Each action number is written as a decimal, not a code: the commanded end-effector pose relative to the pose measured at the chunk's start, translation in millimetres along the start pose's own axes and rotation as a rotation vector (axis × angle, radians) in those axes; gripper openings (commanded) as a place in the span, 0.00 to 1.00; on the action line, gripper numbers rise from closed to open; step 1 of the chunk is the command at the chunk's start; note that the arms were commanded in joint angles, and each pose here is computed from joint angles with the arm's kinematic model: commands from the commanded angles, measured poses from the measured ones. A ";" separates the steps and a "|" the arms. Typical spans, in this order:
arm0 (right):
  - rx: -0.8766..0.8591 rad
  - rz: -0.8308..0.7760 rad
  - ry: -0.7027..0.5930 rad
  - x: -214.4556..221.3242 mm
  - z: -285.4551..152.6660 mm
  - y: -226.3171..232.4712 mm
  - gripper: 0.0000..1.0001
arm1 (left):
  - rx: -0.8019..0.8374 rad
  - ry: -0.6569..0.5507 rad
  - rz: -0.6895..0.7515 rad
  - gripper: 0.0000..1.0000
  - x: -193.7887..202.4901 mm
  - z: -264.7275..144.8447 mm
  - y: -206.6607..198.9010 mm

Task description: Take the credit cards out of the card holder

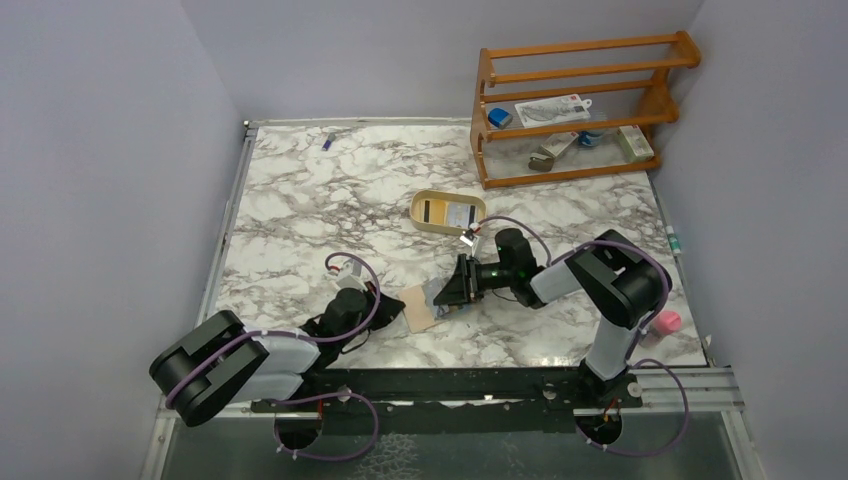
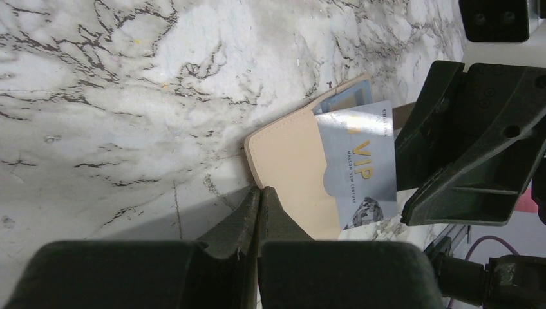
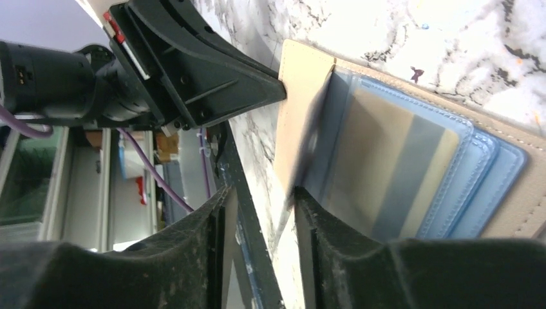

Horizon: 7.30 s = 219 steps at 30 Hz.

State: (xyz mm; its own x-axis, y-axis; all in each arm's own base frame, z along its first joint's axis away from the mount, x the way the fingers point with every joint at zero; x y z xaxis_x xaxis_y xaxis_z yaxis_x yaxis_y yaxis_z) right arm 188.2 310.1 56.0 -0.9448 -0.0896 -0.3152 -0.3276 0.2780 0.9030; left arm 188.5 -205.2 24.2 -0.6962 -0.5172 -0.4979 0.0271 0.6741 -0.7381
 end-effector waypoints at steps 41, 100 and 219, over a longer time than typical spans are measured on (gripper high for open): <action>0.368 -0.081 -0.391 -198.8 -75.8 -14.7 0.01 | -0.080 0.026 0.091 0.00 5.0 -12.2 24.3; 0.626 -0.153 -0.556 -240.0 -140.2 5.4 0.62 | -0.111 0.028 0.164 0.00 -4.8 -11.8 17.9; 0.747 -0.082 -0.183 -35.5 -117.6 -3.9 0.01 | 0.202 0.356 0.025 0.00 34.2 55.8 -123.5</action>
State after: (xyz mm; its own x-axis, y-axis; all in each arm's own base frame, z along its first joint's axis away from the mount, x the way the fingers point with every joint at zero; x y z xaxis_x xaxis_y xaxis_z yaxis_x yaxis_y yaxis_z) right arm 217.7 201.6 85.3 -0.8963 0.0023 -0.4435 -0.2327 0.8488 0.4747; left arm 201.4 -311.0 54.5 -0.8903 -0.2765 -0.3618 0.1112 0.6383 -0.7617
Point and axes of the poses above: each gripper's point midway between its finger pads, its own z axis out along the fingers, its own y axis along the line the jaws close on, x = y × z, the point moved 1 cm from there along -z, back along the fingers
